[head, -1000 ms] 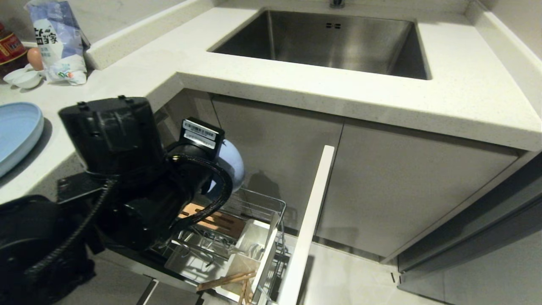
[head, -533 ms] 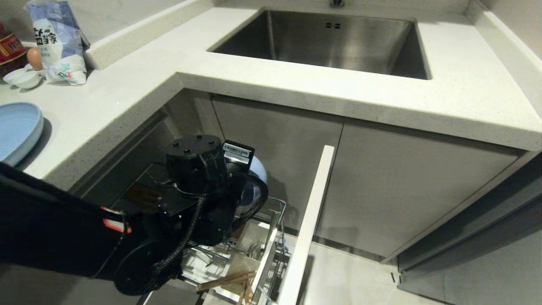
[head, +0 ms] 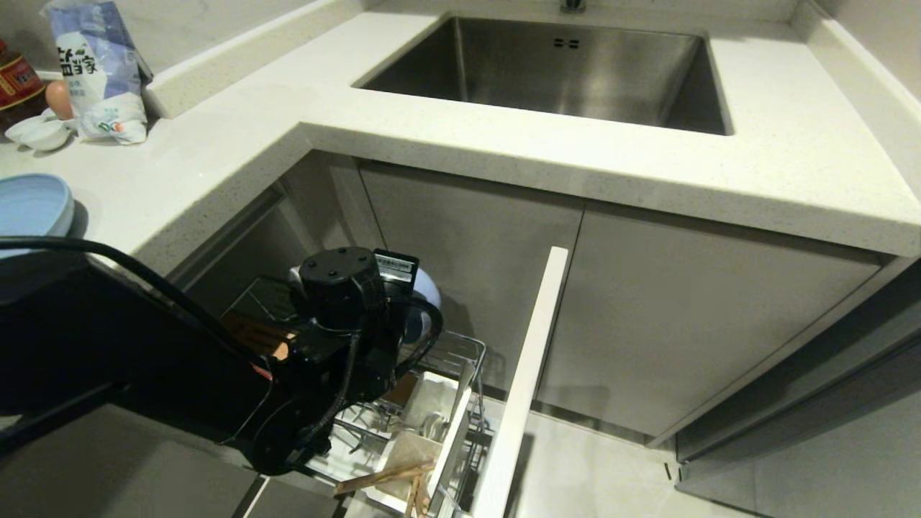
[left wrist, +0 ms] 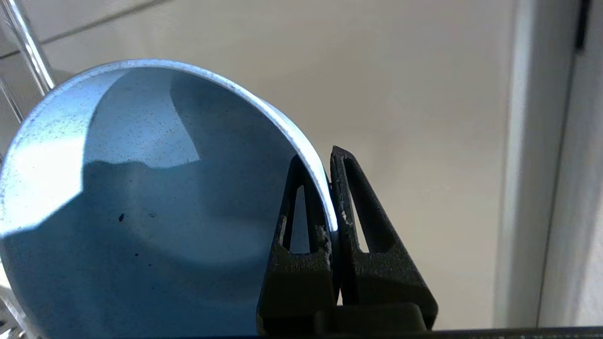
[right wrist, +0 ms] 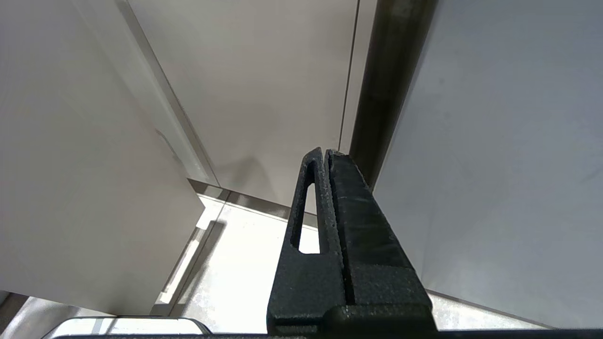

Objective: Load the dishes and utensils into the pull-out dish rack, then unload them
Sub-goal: Pick up the bowl and place it in the cupboard

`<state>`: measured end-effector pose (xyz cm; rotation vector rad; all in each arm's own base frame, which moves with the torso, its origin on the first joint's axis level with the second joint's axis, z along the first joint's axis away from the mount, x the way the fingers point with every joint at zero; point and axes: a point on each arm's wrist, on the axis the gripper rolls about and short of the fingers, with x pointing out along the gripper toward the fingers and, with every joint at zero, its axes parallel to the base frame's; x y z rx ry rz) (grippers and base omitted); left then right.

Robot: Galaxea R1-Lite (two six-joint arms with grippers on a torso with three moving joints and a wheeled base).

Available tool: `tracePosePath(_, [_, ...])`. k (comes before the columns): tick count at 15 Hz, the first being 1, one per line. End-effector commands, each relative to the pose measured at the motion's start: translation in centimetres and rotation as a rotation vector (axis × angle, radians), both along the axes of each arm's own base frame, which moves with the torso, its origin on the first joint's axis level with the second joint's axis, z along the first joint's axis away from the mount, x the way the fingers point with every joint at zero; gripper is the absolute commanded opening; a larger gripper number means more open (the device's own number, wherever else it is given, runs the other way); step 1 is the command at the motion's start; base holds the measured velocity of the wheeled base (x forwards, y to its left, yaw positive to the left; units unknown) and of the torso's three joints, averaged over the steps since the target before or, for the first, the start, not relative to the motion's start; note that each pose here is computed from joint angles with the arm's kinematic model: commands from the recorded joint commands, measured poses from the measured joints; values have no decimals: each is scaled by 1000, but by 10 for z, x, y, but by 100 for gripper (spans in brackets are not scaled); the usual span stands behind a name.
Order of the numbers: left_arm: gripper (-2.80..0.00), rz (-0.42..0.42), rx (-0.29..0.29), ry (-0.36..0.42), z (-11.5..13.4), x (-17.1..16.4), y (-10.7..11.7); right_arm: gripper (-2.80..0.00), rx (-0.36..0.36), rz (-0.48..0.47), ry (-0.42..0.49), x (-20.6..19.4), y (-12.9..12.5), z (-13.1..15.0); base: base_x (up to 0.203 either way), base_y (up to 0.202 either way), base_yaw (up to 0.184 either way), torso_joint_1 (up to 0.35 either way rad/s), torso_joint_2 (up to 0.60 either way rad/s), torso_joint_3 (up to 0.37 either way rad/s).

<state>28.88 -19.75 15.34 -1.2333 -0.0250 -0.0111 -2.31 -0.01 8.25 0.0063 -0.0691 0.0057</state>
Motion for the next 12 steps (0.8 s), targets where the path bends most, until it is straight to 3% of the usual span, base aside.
tracePosePath(1, [-280, 17, -19, 14, -11, 6, 3, -280, 0, 1, 22, 2, 0, -6, 0, 0, 0, 0, 0, 0])
tracePosePath(6, [-280, 37, -64, 1, -21, 17, 13, -280, 0, 1, 22, 2, 0, -6, 0, 0, 0, 0, 0, 0])
tracePosePath(12, [-280, 30, -90, 39, -39, 26, 13, -280, 0, 1, 22, 2, 0, -6, 0, 0, 0, 0, 0, 0])
